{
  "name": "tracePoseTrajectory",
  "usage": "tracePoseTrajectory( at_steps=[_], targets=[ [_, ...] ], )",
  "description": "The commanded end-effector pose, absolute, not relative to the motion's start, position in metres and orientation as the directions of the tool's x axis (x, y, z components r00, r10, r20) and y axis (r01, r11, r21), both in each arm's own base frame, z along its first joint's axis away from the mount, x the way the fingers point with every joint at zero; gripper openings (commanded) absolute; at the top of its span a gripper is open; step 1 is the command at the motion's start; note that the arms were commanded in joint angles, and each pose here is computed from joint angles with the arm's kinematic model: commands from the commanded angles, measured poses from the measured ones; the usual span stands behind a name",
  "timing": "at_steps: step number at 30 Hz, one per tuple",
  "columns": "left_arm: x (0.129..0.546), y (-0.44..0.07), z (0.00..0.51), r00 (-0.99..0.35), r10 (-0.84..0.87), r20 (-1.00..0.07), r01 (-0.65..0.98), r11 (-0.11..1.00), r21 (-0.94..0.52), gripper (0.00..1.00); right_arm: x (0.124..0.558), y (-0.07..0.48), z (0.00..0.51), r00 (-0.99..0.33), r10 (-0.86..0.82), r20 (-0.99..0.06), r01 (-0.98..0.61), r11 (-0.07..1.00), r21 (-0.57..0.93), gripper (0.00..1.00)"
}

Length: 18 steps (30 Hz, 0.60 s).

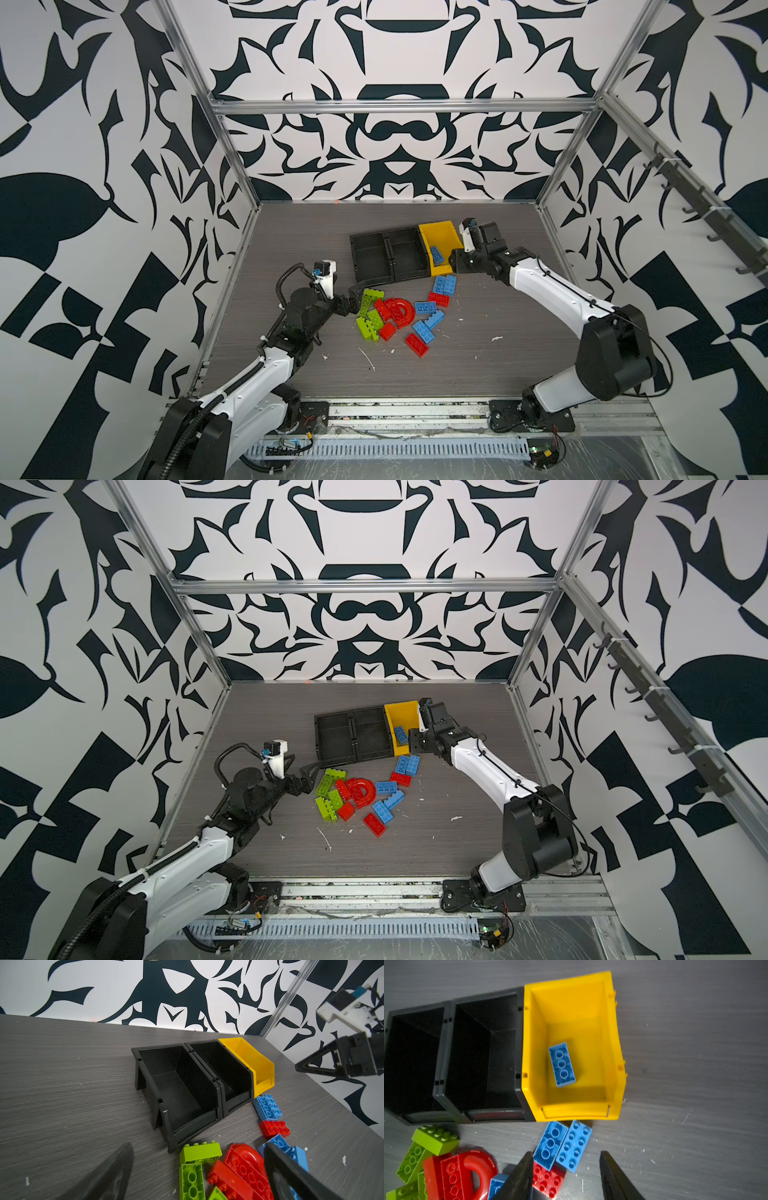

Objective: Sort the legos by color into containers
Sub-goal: 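Lower the right gripper onto another blue brick and close on it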

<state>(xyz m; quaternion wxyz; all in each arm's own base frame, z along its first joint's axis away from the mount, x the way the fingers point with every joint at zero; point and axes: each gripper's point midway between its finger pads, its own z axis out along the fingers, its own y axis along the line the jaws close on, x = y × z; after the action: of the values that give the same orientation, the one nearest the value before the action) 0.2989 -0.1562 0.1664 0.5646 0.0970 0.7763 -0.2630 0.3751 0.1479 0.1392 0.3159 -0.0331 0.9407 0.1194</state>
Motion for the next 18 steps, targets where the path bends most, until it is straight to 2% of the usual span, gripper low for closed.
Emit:
tracePoseTrajectory(
  at_steps=[1, 18],
  targets=[
    [0.301, -0.158, 0.173, -0.33, -0.153, -0.932, 0.454, 0.839, -0.299, 1.0, 0.372, 0.147, 0.129, -0.796, 0.091, -0.599, -0.088, 0.961, 0.263, 0.54],
    [0.303, -0.158, 0.169, -0.34, -0.151, -0.928, 0.446, 0.843, -0.3, 1.0, 0.368, 0.148, 0.082, -0.838, 0.094, -0.538, -0.052, 0.967, 0.25, 0.54]
  ],
)
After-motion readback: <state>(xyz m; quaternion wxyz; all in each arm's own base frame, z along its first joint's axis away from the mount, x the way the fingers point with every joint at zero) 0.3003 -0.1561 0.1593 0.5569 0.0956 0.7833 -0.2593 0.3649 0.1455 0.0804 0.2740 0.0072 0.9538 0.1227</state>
